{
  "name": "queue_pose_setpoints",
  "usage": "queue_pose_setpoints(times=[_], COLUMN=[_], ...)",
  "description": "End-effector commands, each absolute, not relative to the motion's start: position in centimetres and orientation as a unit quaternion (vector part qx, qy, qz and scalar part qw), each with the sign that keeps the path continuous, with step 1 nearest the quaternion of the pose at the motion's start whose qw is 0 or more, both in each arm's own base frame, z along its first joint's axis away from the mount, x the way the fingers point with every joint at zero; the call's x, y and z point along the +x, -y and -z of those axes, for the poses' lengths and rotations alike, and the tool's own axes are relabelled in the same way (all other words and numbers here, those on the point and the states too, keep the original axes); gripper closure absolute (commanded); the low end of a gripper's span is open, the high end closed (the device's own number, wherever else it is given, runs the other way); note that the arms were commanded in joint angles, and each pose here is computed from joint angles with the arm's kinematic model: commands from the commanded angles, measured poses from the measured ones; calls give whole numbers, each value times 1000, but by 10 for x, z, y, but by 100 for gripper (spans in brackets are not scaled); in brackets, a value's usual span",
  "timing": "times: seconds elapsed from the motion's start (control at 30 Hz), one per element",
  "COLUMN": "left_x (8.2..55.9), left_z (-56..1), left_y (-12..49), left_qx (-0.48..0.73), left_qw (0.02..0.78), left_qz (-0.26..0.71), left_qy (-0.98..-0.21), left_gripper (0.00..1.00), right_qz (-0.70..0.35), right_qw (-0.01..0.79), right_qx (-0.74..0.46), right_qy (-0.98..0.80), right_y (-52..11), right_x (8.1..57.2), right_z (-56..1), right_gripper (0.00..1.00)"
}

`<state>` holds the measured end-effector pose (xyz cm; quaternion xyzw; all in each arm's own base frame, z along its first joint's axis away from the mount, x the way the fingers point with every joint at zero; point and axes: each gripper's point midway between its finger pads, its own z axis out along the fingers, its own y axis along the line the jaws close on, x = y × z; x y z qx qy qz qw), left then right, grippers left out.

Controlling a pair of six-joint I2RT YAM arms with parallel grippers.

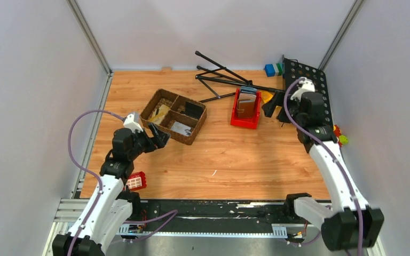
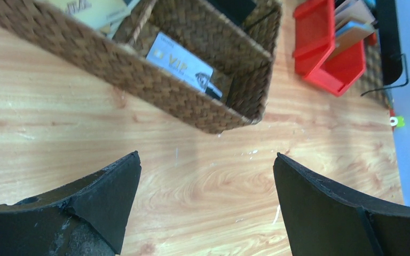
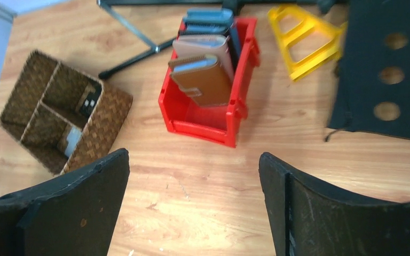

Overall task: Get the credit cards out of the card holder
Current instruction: Pick up the card holder from the storage box.

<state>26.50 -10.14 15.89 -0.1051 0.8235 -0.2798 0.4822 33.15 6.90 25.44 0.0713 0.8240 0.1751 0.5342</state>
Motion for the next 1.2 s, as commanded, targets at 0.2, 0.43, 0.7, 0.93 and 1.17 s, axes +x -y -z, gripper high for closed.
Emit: queue_pose_setpoints(times=[0.2,0.43,0.7,0.93,1.17], left_x=[264,256,253,251,249], left_z=[-149,-136,-129,-128,-129], left_y=[117,118,121,123,122], left_qx=[-41,-26,-20,-17,-17], left_qw=[514,526,531,530,533], left_qz=[310,308,309,313,311], left_qy=[-799,-792,-789,-788,-787], left_gripper=[0,0,0,0,0], right_qz=[-220,-201,-146,-124,-141], right_qw=[434,408,387,360,339], right_qx=[-17,7,82,80,69], right_qy=[-873,-890,-907,-921,-928], right_y=[-129,-137,-126,-125,-133], right_x=[390,434,470,485,479], right_z=[-216,-194,-159,-138,-130], right_gripper=[18,29,30,44,57])
